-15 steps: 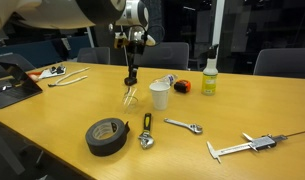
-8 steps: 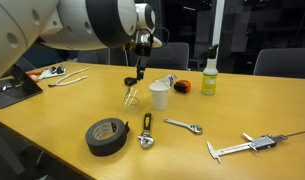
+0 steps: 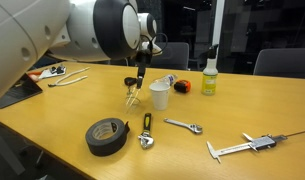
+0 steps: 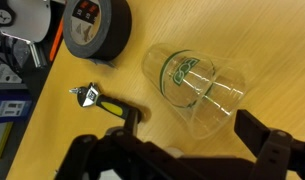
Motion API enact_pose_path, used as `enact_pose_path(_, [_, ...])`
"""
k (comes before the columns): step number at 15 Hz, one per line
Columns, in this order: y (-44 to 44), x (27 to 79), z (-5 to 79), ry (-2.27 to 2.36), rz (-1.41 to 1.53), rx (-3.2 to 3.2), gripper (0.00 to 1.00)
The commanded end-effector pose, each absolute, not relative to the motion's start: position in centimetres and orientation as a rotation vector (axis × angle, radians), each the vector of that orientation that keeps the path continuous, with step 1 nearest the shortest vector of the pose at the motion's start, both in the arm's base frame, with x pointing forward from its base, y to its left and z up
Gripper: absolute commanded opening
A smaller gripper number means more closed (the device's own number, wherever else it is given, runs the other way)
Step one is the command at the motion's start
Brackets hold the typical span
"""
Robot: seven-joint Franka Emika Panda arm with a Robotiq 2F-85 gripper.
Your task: Pick up the transparent cup and make it up right.
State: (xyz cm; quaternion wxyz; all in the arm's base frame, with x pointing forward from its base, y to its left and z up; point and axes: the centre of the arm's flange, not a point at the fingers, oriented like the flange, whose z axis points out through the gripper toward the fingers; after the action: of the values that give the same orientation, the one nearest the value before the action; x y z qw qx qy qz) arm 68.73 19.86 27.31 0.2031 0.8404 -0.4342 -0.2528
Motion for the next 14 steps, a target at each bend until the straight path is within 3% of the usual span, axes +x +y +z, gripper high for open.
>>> enact_pose_path(1, [20.4,70.8,27.9,-1.231,-0.762,2.269,1.0])
enact_pose_path(7, [19.5,69.1,27.5,-1.224,-0.827,2.192,1.0])
enact_pose_path(8, [19.3,68.9,27.5,-1.22,-0.826,2.193,0.75])
enact_pose_path(9, [19.2,68.9,27.5,-1.217,-0.827,2.191,0.74])
enact_pose_path(14, [18.8,69.0,27.5,-1.228,-0.833,2.181,0.35])
